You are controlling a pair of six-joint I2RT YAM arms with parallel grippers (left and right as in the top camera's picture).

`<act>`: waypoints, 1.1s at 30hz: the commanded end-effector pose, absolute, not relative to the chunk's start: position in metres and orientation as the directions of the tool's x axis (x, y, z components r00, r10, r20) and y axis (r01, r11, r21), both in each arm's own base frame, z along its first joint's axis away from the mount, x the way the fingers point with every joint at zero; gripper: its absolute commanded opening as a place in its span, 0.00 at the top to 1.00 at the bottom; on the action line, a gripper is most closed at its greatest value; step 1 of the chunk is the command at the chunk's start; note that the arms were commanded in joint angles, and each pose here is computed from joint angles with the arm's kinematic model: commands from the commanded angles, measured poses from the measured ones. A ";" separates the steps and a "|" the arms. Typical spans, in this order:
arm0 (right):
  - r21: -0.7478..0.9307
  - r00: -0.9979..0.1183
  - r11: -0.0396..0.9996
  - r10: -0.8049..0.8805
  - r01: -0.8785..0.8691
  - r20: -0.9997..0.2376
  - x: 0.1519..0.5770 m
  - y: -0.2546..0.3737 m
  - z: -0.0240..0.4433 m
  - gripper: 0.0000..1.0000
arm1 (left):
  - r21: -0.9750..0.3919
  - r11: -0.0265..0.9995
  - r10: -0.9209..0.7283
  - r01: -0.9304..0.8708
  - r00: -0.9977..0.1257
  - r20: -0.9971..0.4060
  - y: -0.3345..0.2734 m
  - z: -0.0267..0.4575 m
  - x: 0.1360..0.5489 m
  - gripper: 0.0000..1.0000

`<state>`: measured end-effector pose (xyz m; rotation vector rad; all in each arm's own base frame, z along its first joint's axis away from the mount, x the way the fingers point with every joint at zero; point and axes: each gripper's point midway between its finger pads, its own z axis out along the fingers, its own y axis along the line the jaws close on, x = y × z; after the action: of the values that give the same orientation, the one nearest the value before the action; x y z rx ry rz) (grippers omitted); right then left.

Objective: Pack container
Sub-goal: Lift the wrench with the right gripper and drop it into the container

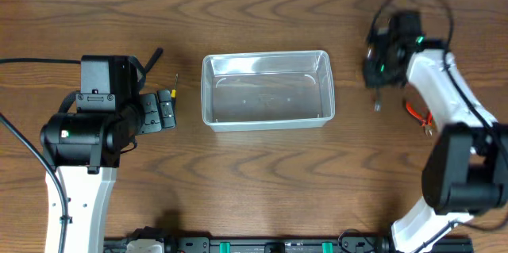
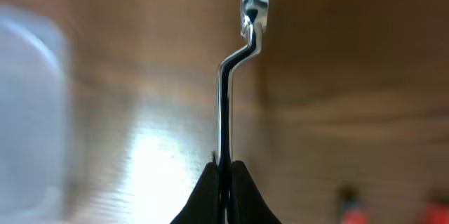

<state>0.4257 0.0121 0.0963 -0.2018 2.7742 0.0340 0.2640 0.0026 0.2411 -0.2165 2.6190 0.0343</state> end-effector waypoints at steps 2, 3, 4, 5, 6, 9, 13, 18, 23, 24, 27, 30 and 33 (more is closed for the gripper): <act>-0.086 -0.746 0.945 -0.304 -0.317 -0.593 0.443 0.059 0.221 0.99 | -0.008 0.988 -0.138 -0.156 -0.851 -0.506 0.005 0.247 0.265 0.02; -0.113 -0.697 0.903 -0.394 -0.414 -0.599 0.438 0.076 0.229 0.99 | -0.008 0.988 -0.138 -0.156 -0.851 -0.506 0.005 0.247 0.265 0.02; -0.142 -0.640 0.849 -0.483 -0.509 -0.597 0.431 0.095 0.235 0.99 | -0.008 0.988 -0.138 -0.156 -0.851 -0.506 0.005 0.247 0.265 0.02; -0.162 -0.583 0.790 -0.558 -0.592 -0.590 0.422 0.114 0.236 0.99 | -0.008 0.988 -0.138 -0.156 -0.851 -0.506 0.005 0.247 0.265 0.02; -0.171 -0.522 0.718 -0.627 -0.674 -0.578 0.412 0.134 0.235 0.99 | -0.008 0.988 -0.138 -0.156 -0.851 -0.506 0.005 0.247 0.265 0.02; -0.163 -0.347 0.505 -0.760 -0.848 -0.549 0.383 0.183 0.222 0.99 | -0.008 0.988 -0.138 -0.156 -0.851 -0.506 0.005 0.247 0.265 0.02; -0.177 -0.147 0.258 -0.868 -0.950 -0.475 0.360 0.221 0.190 0.99 | -0.008 0.988 -0.138 -0.156 -0.851 -0.506 0.005 0.248 0.266 0.02; -0.099 -0.043 0.090 -0.913 -0.991 -0.406 0.350 0.241 0.135 0.97 | -0.008 0.988 -0.139 -0.156 -0.851 -0.506 0.005 0.247 0.265 0.02; 0.036 -0.032 0.020 -0.921 -0.999 -0.388 0.342 0.249 0.084 0.87 | -0.008 0.988 -0.139 -0.157 -0.851 -0.506 0.005 0.247 0.265 0.02; 0.062 -0.041 0.018 -0.921 -0.998 -0.387 0.340 0.251 0.076 0.89 | -0.008 0.988 -0.139 -0.156 -0.851 -0.506 0.005 0.247 0.265 0.02; 0.125 -0.063 0.018 -0.930 -0.992 -0.363 0.332 0.249 0.058 0.98 | -0.008 0.988 -0.139 -0.156 -0.851 -0.506 0.005 0.247 0.265 0.02; 0.150 -0.073 0.021 -0.935 -0.989 -0.348 0.329 0.247 0.052 0.97 | -0.008 0.988 -0.139 -0.156 -0.851 -0.506 0.005 0.247 0.265 0.02; 0.137 -0.069 0.022 -0.933 -0.990 -0.352 0.332 0.247 0.052 0.95 | -0.008 0.988 -0.139 -0.156 -0.851 -0.506 0.005 0.247 0.265 0.02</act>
<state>0.3350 0.2399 0.0493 -2.0090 2.1701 0.4814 0.2641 0.0026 0.2411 -0.2166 2.6186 0.0348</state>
